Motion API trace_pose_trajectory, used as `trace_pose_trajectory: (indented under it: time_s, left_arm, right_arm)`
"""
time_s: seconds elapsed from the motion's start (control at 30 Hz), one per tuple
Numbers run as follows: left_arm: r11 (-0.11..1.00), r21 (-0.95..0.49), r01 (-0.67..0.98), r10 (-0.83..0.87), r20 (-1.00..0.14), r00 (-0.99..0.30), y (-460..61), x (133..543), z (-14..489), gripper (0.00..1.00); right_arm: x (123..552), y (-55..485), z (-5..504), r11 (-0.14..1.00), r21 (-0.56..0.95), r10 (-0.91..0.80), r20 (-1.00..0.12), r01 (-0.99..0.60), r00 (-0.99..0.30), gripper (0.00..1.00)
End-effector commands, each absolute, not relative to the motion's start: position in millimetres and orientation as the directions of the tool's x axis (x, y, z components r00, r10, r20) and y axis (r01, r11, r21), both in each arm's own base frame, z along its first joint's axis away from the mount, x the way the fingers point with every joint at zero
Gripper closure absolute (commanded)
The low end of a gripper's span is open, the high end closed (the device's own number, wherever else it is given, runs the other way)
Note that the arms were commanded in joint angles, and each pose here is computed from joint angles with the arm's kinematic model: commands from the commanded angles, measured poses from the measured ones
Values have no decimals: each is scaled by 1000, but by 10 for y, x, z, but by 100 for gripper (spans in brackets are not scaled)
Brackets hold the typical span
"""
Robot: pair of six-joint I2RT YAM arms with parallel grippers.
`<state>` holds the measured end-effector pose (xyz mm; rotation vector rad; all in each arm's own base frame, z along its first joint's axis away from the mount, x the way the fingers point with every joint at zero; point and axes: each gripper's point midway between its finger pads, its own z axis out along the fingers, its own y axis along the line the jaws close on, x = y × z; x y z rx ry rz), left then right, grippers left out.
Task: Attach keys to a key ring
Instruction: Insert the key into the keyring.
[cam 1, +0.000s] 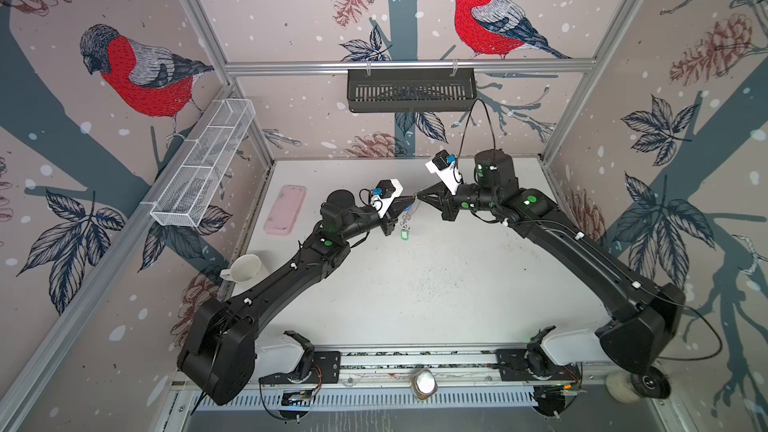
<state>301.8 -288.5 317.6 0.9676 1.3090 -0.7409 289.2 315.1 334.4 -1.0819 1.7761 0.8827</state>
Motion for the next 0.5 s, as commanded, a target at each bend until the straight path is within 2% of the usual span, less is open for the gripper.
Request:
trace_pose_trajectory:
  time_s: [0.0, 0.23, 0.47]
  left_arm:
    - [418, 227, 880, 75, -974, 215, -2880, 2969, 3321, 100]
    - [388, 240, 890, 98, -971, 220, -2897, 2922, 3299, 100]
    - [392, 232, 890, 87, -973, 215, -2885, 2914, 3288, 100]
  right_arm:
    - [2805, 3131, 3187, 362, 167, -380, -872, -917, -309, 100]
    - [2887, 3148, 3065, 385, 177, -430, -834, -906, -346, 100]
    - [2924, 3091, 3231, 393, 171, -377, -866, -904, -328, 100]
